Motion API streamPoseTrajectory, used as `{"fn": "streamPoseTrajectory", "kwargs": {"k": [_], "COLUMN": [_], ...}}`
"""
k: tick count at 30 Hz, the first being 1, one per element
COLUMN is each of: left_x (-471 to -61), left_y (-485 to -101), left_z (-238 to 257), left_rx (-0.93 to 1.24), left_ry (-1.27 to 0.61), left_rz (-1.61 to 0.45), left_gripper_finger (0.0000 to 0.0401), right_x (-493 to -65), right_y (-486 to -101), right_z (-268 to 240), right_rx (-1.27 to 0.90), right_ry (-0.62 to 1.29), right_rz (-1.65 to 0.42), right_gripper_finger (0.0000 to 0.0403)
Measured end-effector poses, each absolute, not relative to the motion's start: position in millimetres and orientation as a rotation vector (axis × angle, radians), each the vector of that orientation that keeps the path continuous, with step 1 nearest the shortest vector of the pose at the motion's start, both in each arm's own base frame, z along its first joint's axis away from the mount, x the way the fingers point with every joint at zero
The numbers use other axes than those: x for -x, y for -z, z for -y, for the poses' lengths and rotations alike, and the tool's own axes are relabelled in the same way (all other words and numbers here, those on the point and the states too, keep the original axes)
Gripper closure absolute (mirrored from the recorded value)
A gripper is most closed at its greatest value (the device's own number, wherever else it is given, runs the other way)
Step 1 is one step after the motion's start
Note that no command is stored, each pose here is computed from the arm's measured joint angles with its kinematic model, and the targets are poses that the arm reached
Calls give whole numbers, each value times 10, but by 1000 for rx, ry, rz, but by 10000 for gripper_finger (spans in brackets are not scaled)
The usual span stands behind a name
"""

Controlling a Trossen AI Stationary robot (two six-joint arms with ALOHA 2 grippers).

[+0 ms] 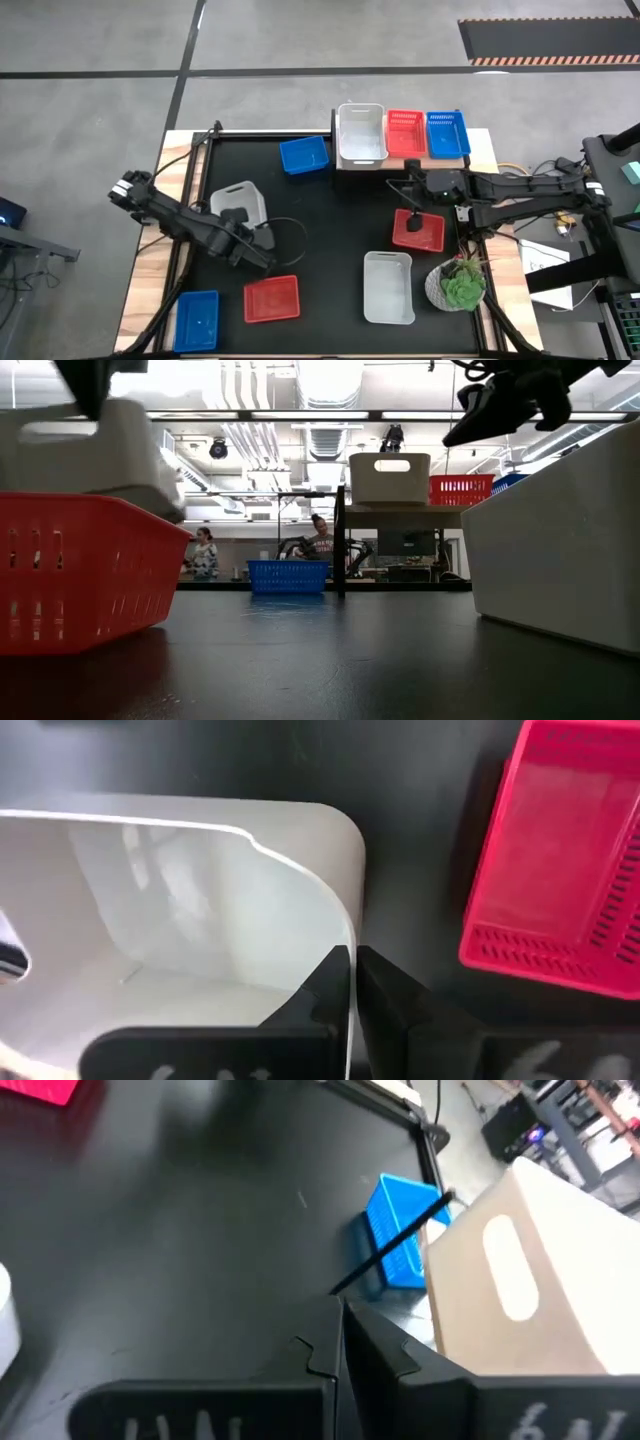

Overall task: Stack baskets on shelf by color
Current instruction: Stack the top gray bin on top of the gray bin on the shelf

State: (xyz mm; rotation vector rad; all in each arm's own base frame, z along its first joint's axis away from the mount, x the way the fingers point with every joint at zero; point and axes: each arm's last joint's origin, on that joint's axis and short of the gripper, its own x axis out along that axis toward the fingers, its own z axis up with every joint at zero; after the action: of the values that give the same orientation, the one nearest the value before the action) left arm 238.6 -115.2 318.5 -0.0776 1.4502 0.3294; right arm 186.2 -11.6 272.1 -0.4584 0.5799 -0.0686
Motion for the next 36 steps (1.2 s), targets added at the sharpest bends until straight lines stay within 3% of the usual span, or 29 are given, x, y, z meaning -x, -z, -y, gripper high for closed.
{"fn": "streamPoseTrajectory", "kwargs": {"k": [6,14,23,30,36], "left_x": [-2662,-2845,-3038,-3334,-3562], "left_y": [-3416,-3933,-4337,-4439,-4444], "left_z": [1273,1290,1202,845,354], "left_rx": [-21,-141,-531,-666,-551], "left_ry": [-275,-254,-302,-320,-255], "left_rz": [-1387,-1137,-785,-692,-630], "left_gripper_finger": [401,401,401,401,401], "right_x": [-1768,-1739,-1739,-1732,-1723], "right_y": [-2754,-2764,-2740,-2695,-2679], "right_z": [113,111,110,109,109], "right_rx": [417,399,397,396,399], "right_ry": [80,86,83,77,73], "right_rz": [-578,-573,-582,-598,-615], "right_gripper_finger": [394,394,394,394,394]}}
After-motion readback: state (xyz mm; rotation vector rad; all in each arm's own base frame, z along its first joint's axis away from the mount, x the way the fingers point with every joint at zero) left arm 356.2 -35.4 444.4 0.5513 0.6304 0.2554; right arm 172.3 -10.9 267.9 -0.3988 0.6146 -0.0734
